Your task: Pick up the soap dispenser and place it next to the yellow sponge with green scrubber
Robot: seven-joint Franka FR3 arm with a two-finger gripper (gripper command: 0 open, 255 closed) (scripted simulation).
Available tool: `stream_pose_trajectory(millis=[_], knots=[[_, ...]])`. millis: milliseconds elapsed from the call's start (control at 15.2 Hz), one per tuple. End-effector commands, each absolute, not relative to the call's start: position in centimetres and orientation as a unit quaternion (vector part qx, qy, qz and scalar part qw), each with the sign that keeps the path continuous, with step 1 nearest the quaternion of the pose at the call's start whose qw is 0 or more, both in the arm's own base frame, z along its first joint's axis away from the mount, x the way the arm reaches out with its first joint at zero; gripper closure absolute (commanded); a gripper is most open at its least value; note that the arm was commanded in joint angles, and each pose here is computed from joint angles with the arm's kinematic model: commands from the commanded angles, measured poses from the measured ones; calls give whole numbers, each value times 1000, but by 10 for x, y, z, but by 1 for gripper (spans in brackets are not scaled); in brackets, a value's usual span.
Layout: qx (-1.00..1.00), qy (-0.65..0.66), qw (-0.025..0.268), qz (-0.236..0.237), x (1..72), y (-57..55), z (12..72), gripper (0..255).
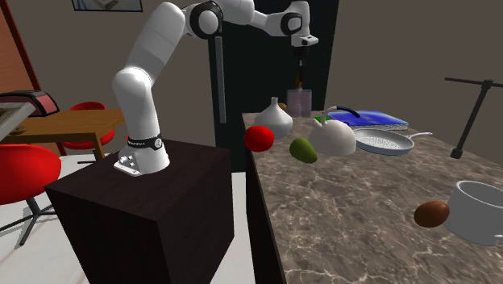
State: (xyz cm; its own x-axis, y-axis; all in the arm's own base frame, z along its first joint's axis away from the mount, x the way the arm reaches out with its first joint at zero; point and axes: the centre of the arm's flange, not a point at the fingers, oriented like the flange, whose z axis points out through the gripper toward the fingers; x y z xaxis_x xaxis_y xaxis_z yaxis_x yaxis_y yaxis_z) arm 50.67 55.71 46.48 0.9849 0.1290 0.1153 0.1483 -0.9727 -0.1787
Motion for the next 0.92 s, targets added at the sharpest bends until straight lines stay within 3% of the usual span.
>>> stream_pose_trajectory(millis=[0,660,726,858], knots=[[-994,-68,77,-37,508,555,440,255],[-994,-68,77,-37,508,555,425,255],[-994,-68,77,-37,508,555,425,0],[-994,-68,77,-37,508,555,425,0]])
